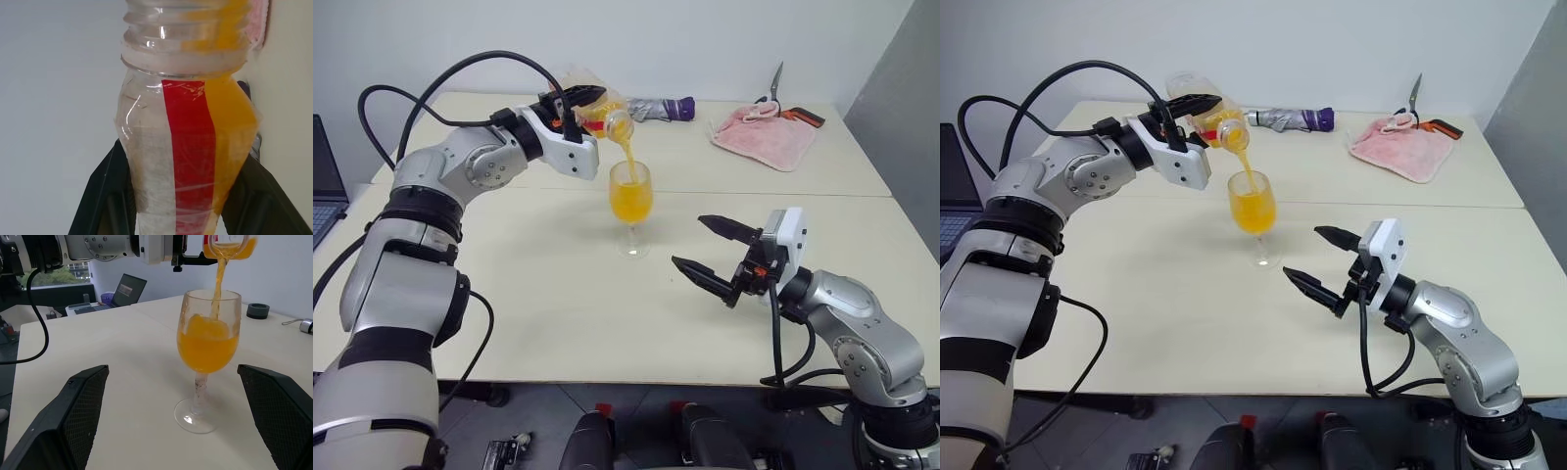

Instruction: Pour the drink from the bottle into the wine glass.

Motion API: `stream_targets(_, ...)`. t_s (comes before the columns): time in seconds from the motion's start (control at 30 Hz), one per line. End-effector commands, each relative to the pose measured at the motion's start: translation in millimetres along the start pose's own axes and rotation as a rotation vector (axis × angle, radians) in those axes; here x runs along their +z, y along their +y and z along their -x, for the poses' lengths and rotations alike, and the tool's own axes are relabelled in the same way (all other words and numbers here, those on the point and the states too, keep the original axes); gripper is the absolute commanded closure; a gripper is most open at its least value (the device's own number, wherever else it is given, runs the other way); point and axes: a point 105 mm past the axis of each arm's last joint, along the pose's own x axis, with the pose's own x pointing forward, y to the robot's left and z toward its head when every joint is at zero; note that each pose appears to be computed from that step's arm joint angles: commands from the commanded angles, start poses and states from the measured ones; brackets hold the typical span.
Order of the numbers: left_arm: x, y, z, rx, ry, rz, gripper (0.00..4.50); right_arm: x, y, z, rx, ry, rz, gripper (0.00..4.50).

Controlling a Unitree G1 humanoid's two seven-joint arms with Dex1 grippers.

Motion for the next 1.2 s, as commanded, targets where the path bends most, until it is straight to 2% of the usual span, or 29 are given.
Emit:
stream_targets(0.03,-1.0,25.0,-1.1,0.068,-0.005,-0.035,2.77,11.0,5.9,0.3,0.014,-0.031,0.038,0.0)
stream_targets(0.3,-2.7,21.2,-1.3,0.071,0.005,-0.002,2.77,10.5,6.3,1.0,0.013,-0.027,0.038,0.0)
stream_targets(0.53,3.1,17.4,-7.8,0.107,-0.007,0.154,2.77,10.1,6.5,0.1,0.01,-0.027,0.041,0.0)
stream_targets(0.67,11.3,14.8,-10.8,0.121,-0.037,0.2,2.77,9.8,6.9,-0.9,0.012,-0.027,0.04,0.0)
stream_targets(0.9,9.1,14.8,-8.2,0.145,-0.023,0.267,2.77,9.8,6.6,-0.8,0.013,-0.026,0.042,0.0)
stream_targets(1.0,7.0,17.5,-7.8,0.171,-0.013,0.332,2.77,10.9,6.1,-2.2,0.016,-0.03,0.046,0.0)
stream_targets(1.2,0.7,26.3,-6.2,0.26,0.022,0.618,2.77,13.4,8.5,-7.2,0.025,-0.032,0.055,0.0)
